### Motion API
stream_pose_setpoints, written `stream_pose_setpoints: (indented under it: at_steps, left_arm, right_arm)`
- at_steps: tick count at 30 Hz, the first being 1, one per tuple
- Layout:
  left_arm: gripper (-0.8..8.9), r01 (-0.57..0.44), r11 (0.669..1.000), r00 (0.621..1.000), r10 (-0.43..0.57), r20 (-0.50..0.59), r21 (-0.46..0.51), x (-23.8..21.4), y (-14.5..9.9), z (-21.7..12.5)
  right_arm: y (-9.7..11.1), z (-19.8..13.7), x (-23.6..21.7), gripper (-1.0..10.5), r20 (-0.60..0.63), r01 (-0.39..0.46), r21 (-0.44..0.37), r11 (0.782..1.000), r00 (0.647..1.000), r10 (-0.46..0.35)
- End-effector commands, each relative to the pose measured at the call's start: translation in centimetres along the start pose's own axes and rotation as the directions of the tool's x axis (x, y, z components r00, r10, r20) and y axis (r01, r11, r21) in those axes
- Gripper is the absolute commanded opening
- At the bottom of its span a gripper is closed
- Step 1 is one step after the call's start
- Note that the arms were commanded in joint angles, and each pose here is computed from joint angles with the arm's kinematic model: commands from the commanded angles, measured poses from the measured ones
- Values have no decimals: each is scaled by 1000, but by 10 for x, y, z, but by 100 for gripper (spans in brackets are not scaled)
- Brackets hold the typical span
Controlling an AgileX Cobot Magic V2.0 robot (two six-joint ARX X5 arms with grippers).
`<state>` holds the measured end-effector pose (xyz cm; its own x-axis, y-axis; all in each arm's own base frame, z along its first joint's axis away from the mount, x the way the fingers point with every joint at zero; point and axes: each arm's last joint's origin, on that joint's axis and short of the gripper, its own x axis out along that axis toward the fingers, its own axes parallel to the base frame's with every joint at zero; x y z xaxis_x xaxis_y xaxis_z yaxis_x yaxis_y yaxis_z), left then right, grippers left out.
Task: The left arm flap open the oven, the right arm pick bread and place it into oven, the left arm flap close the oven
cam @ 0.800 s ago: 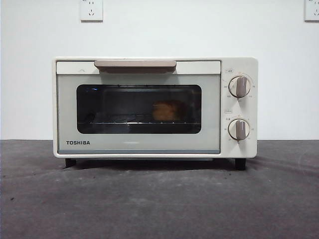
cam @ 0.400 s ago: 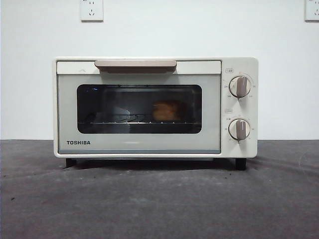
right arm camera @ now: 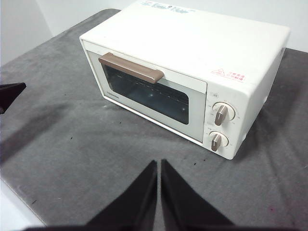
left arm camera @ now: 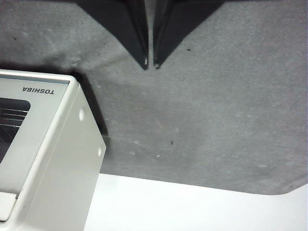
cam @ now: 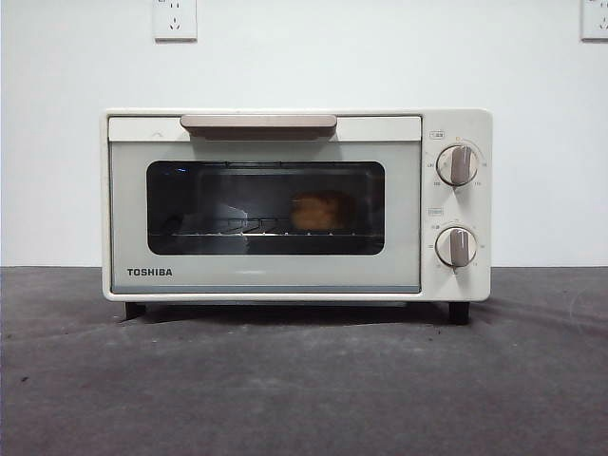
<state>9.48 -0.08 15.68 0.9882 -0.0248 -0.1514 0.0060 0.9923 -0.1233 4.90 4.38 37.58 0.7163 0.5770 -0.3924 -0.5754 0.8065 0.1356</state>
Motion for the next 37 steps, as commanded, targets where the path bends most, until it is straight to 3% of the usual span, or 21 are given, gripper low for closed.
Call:
stream_pose_setpoints:
  at_steps: [1,5,9,11,14,19,28,31,35,37]
  left_arm:
    - [25,-8,1000,1000,8,-26,8,2,1,-7]
    - [25,-7,1000,1000,7,-26,8,2,1,-7]
    - [25,-7,1000,1000,7,-26,8,2,1,-7]
    - [25,-7,1000,1000,7,-26,8,2,1,-7]
    - [25,-7,1000,1000,7,-26,8,2,1,-7]
    - [25,-7,1000,1000,7,-26,8,2,1,-7]
    - [25,-7,1000,1000,7,-26,8,2,1,-7]
    - [25,-7,1000,1000,7,-26,8,2,1,-7]
    - [25,-7,1000,1000,7,-26,8,2,1,-7]
    - [25,-7,1000,1000,7,-25,8,2,1,-7]
  right_arm:
    - [-2,4,-5,8,41,51,-9,999,998,-51]
    - [-10,3,-10,8,104,163,49,985,980,-168]
    - [-21,-11,-6,8,169,297,38,954,939,-299]
    - [-28,-27,1,8,187,373,13,928,911,-368]
    - [-41,-58,19,8,209,450,39,892,870,-447]
    - [-64,-112,56,8,257,510,67,857,821,-509]
    - [-83,-174,92,8,308,535,86,841,788,-533]
    - [-86,-183,96,8,289,539,90,838,791,-540]
    - [-87,-191,101,8,255,512,89,855,818,-516]
    - [-88,-193,101,8,238,515,91,852,820,-521]
